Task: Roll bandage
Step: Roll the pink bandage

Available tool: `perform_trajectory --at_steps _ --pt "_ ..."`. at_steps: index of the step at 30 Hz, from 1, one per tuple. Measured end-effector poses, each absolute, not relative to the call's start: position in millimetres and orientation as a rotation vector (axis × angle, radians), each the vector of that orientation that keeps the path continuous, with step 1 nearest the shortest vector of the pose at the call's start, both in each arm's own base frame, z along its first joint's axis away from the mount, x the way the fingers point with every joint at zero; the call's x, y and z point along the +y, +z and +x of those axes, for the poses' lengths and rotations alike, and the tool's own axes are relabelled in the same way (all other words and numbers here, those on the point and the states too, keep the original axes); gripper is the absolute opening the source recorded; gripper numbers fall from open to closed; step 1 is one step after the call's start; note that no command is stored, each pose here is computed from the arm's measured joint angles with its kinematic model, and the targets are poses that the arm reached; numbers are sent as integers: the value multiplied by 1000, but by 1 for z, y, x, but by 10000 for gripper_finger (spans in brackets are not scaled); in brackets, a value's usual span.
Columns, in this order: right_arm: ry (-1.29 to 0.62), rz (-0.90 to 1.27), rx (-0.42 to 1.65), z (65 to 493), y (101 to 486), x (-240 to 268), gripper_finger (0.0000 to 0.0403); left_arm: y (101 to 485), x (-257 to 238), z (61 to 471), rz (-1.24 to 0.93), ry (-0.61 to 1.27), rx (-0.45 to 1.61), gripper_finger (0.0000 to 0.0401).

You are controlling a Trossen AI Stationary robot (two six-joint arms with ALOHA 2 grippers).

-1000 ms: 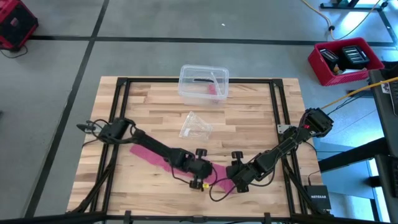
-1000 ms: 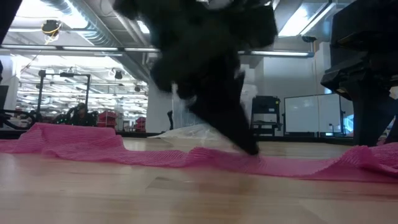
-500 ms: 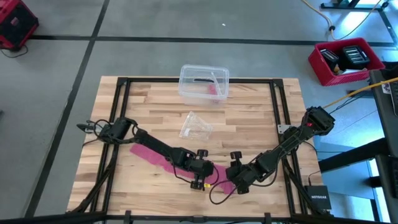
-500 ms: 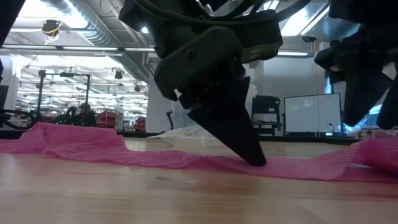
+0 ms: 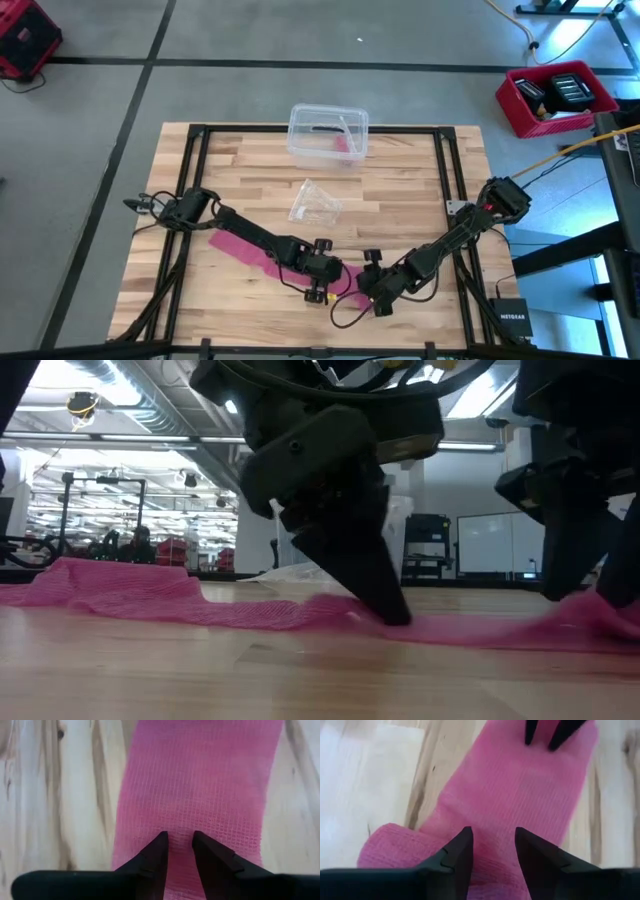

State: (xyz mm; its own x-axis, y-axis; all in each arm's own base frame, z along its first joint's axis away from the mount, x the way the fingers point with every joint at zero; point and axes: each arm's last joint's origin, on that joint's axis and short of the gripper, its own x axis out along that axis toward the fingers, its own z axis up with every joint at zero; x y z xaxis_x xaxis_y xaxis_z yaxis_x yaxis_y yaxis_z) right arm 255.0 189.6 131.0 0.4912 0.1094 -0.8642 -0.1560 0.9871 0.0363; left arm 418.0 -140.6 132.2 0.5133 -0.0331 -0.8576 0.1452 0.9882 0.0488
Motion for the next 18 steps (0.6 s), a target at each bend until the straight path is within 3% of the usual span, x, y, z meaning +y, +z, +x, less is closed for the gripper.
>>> perform_trajectory --at_steps 8,18 --pt "140 -54 1132 232 131 201 152 125 -136 402 133 -46 1205 88" --pt "73 -109 1152 204 129 217 152 121 -138 395 159 -13 1246 88"
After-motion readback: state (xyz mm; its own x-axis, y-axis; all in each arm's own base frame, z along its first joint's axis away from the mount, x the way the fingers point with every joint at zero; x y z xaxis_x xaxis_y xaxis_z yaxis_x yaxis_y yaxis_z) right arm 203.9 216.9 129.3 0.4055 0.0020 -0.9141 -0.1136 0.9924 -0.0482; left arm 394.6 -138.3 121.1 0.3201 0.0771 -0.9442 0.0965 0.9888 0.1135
